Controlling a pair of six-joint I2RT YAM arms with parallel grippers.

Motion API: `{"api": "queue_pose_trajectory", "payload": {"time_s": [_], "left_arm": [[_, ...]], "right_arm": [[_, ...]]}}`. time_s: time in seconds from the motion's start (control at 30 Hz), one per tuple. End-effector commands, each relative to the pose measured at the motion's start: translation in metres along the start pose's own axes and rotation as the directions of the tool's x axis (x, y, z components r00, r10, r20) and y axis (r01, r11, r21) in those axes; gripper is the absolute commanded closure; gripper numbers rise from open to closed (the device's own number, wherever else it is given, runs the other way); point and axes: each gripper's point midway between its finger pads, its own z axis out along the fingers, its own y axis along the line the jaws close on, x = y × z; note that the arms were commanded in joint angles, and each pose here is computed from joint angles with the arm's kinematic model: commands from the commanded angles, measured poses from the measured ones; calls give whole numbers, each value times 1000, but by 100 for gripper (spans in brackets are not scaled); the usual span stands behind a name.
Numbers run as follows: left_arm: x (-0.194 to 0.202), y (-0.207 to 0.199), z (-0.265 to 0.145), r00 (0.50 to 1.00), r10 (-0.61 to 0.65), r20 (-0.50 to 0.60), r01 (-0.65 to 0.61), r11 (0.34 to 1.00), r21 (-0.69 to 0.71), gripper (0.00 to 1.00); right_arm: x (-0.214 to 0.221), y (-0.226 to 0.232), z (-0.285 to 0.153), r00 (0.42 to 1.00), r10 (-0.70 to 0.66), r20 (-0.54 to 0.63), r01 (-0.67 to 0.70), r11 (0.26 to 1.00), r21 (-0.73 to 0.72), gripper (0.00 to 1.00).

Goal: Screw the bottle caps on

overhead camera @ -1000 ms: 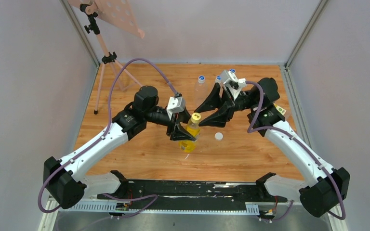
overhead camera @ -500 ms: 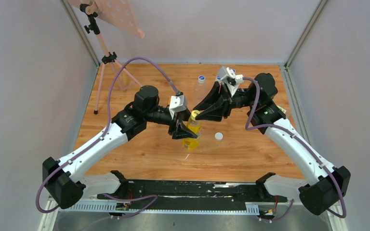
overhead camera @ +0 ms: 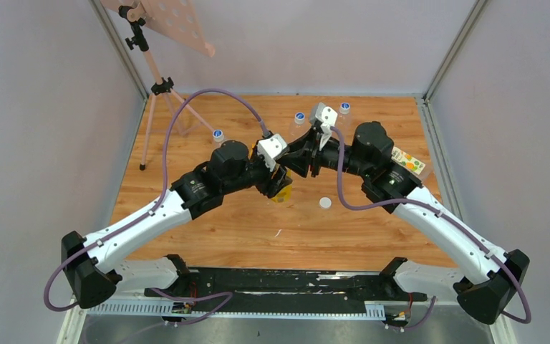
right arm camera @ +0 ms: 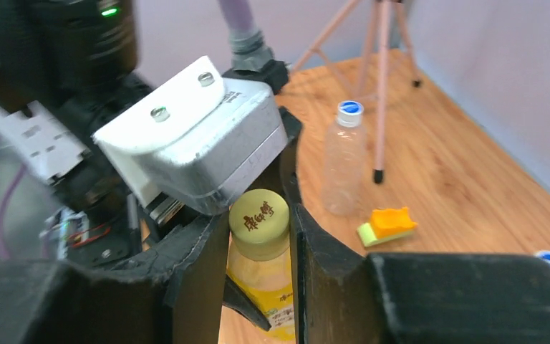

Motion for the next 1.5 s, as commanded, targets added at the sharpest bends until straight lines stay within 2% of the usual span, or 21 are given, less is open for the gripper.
{"api": "queue_pose_trajectory", "payload": {"time_s": [0.0,0.07,0.2,0.37,0.47,0.57,0.67,0.73,0.8,0.83,0.93,1.03,1.2,1.33,1.47], "left_arm": [[-34,44,-14,994,-20,112,55,947,-317,87],[-32,51,-16,994,-21,107,61,921,-386,87],[-30,57,-23,991,-31,130,88,884,-459,86],[-25,57,-27,986,-44,161,117,871,-478,86],[-21,51,-23,986,-45,159,115,881,-459,86],[-19,42,-15,987,-38,153,103,893,-439,87],[-12,37,-6,991,-34,127,85,899,-430,87],[-8,37,-3,993,-31,114,77,898,-433,87],[-3,39,-2,994,-32,109,78,893,-443,87],[-5,39,-4,992,-33,124,86,892,-445,87],[-5,43,-9,984,-56,170,126,889,-441,86],[-15,47,-16,963,-104,250,201,894,-401,84],[-37,48,-22,905,-174,387,296,913,-282,78],[-62,41,-31,840,-198,506,328,927,-181,72],[-79,33,-34,789,-229,570,341,935,-96,69]], "right_arm": [[38,-48,-6,995,29,-91,6,935,355,100],[47,-58,-7,995,44,-86,-1,893,450,100],[73,-91,-26,987,153,-41,-82,717,693,100],[95,-108,-49,967,246,72,-199,543,816,100],[98,-110,-55,952,277,133,-259,490,833,100],[97,-109,-54,941,297,163,-293,474,830,100],[88,-104,-47,931,308,194,-333,504,797,100],[74,-97,-41,930,300,213,-353,559,750,99],[55,-85,-34,927,284,245,-373,636,676,83],[43,-79,-33,923,265,278,-383,674,632,69],[21,-62,-41,912,220,345,-384,752,536,39],[19,-50,-47,913,173,369,-345,809,476,21],[40,-27,-37,935,204,290,-306,877,370,14],[61,-15,-27,923,288,255,-359,884,299,13],[68,-1,-17,908,335,250,-388,899,203,12]]}}
